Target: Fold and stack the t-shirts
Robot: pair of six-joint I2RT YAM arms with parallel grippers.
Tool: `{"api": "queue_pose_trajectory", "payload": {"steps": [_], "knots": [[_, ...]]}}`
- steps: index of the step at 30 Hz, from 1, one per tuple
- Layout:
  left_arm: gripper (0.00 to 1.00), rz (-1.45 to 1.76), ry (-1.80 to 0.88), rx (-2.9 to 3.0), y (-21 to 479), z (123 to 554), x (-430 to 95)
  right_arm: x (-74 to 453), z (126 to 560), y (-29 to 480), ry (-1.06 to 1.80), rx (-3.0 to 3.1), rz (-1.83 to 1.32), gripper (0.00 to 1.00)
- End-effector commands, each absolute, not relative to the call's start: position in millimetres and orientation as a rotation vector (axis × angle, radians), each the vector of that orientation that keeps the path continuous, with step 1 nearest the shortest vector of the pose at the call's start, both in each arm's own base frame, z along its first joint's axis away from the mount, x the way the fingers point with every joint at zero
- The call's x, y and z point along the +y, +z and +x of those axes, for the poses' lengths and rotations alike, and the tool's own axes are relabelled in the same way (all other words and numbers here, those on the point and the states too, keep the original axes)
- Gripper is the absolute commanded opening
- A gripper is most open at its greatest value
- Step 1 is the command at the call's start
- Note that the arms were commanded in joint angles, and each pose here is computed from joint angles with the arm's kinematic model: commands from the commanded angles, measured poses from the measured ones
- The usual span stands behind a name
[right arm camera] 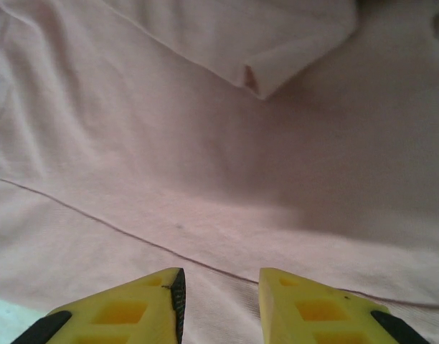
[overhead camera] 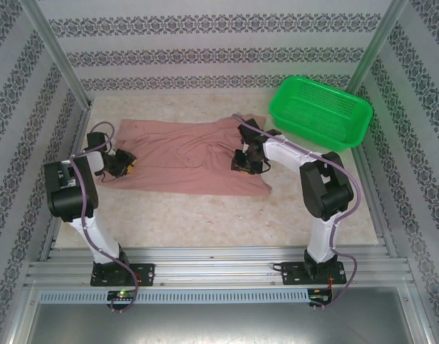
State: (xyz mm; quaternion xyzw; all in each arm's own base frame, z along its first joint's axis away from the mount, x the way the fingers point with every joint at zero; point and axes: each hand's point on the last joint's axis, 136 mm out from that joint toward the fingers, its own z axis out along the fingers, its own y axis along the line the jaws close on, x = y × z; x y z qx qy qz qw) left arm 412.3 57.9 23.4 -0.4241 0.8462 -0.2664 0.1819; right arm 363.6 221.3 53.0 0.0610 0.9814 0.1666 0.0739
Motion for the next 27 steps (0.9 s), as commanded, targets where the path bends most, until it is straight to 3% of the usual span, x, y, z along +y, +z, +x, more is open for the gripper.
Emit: {"api": "queue_pose_trajectory", "payload": {"steps": [1,19,27], "knots": [[0.29,-1.454,-0.527,2.45,-17.5,355.1,83.3,214.0,339.9,28.3,0.311,3.021,0.182,0.35],[0.34,-1.698,-0.381,2.436,-17.6,233.8,86.7,237.0,210.0,-0.1,0.236,3.245,0.129,0.34],[0.38,-1.639,-0.385,2.409,1.3,223.3,94.5,246.5,188.8,23.8,0.246,3.268,0.07,0.36]]}}
